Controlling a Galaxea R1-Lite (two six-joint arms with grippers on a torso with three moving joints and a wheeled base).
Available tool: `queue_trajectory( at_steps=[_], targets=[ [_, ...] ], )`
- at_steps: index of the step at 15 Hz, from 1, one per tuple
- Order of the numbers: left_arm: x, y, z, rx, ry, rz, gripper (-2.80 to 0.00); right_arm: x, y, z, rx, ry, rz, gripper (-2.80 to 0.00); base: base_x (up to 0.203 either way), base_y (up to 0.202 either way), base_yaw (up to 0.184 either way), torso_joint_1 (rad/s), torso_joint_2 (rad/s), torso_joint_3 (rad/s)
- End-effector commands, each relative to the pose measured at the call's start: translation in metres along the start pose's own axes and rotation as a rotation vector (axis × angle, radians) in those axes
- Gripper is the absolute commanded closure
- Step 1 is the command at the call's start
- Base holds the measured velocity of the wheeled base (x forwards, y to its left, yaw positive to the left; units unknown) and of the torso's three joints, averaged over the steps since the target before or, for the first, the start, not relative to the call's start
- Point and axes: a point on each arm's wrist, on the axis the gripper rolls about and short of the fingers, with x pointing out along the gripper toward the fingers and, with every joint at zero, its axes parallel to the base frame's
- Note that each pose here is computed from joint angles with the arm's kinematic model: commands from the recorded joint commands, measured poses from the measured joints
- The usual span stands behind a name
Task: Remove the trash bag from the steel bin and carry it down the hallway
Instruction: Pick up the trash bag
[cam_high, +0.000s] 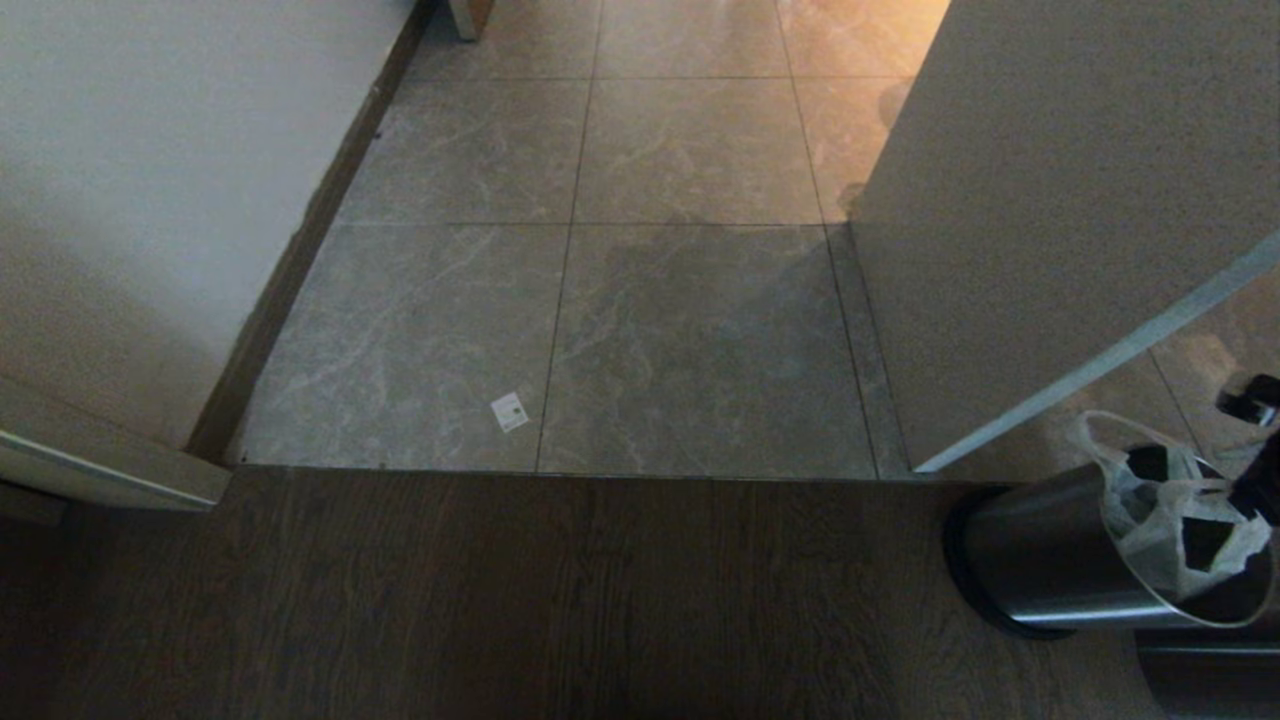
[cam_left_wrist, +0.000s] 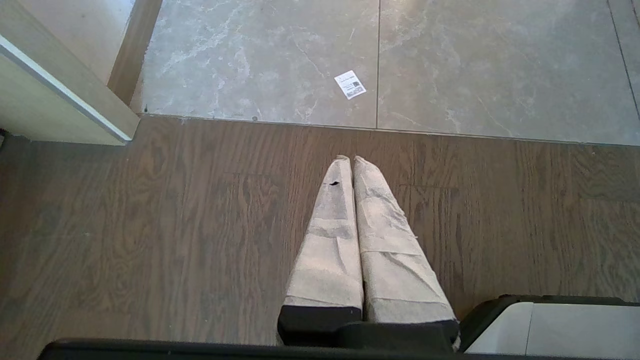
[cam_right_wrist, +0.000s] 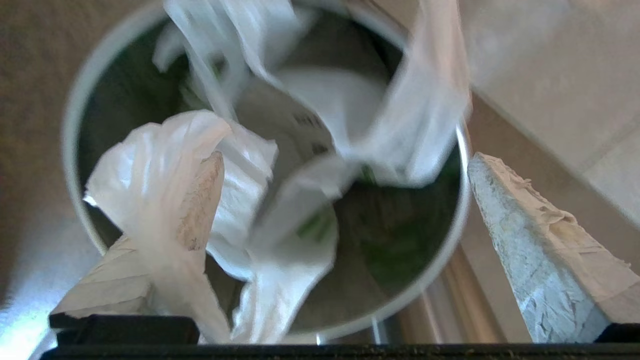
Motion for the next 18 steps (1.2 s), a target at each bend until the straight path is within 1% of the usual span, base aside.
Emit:
queue_trajectory(
  at_steps=[1,4,7,10,18],
  targets=[
    [0.0,0.0,0.0,0.0,-0.001,0.0,0.0,-0.004,0.003,-0.002,0.0,0.047,-0.011,-2.8,0.0,0.0,0.0,0.0,0.0,0.0],
    [0.0,0.0,0.0,0.0,-0.001,0.0,0.0,-0.006,0.004,-0.002,-0.002,0.064,-0.02,-2.8,0.0,0.0,0.0,0.0,0.0,0.0],
    [0.0,0.0,0.0,0.0,-0.001,0.0,0.0,-0.004,0.008,-0.005,0.01,0.095,-0.006,-2.8,0.0,0.0,0.0,0.0,0.0,0.0],
    [0.0,0.0,0.0,0.0,0.001,0.0,0.0,0.002,0.007,-0.009,0.028,0.131,-0.009,-2.8,0.0,0.0,0.0,0.0,0.0,0.0],
    [0.0,0.0,0.0,0.0,0.0,0.0,0.0,0.019,0.004,-0.018,0.039,0.142,0.012,-2.8,0.0,0.0,0.0,0.0,0.0,0.0]
  ],
)
